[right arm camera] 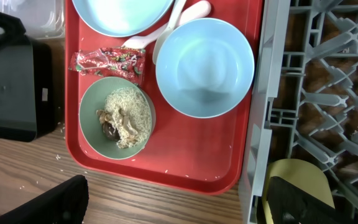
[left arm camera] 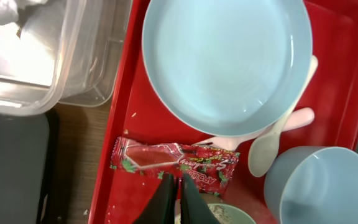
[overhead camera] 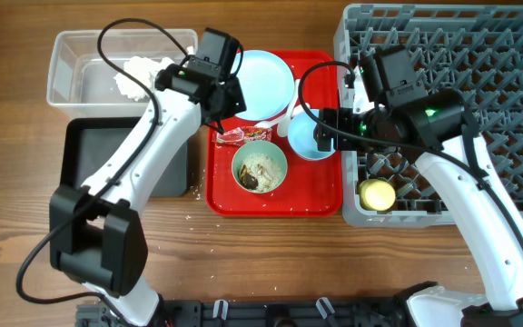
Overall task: Sort waste into correct bins and load items into the dishwasher rack
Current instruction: 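Grasp the red snack wrapper on the tray with the left gripper, then carry the wrapper to the clear bin and release it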
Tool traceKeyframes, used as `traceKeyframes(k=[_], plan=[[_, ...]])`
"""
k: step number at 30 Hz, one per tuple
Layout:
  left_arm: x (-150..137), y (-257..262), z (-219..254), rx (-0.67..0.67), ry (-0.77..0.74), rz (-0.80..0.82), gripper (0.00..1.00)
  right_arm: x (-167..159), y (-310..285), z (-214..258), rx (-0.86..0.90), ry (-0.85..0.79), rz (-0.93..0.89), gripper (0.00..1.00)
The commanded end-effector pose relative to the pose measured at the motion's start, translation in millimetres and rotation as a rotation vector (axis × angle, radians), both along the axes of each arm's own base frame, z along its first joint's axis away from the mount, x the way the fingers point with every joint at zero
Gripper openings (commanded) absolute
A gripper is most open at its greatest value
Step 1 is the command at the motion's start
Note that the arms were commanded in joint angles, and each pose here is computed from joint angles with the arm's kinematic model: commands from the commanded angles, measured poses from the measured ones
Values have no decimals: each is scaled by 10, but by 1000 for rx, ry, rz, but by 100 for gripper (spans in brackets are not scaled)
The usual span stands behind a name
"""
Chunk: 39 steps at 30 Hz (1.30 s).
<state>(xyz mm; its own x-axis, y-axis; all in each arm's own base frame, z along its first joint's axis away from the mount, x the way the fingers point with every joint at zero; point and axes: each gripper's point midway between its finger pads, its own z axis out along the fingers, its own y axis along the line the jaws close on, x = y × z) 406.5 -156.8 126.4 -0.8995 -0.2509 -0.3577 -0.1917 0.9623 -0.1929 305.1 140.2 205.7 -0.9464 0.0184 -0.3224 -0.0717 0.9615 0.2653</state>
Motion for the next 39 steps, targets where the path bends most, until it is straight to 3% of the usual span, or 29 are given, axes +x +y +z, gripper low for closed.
traceKeyframes(k=[1, 2, 3, 5, 8, 10, 11, 20, 34, 39], plan=[[-93, 82, -117, -25, 66, 140, 52, 15, -21, 3, -24, -10, 10, 93], [-114, 93, -141, -30, 78, 167, 67, 14, -22, 2, -24, -10, 10, 93], [-148, 105, -197, -38, 98, 209, 76, 14, -22, 2, -24, -10, 11, 93], [-208, 124, -275, -53, 124, 279, 82, 14, -22, 2, -27, -12, 18, 93], [-306, 142, -414, -74, 162, 384, 75, 14, -22, 2, -30, -15, 28, 94], [-340, 148, -502, -91, 171, 452, 60, 14, -22, 2, -30, -15, 29, 93], [-360, 157, -557, -105, 178, 500, 60, 14, -22, 2, -30, -15, 28, 93], [-503, 209, -986, -205, 199, 777, 72, 4, -26, -2, -33, -12, 33, 94], [-348, 131, -1276, -254, 157, 796, 64, 7, -25, -1, -34, -14, 35, 94], [-345, 123, -1422, -240, 171, 797, 43, 6, -25, -1, -38, -16, 46, 94]])
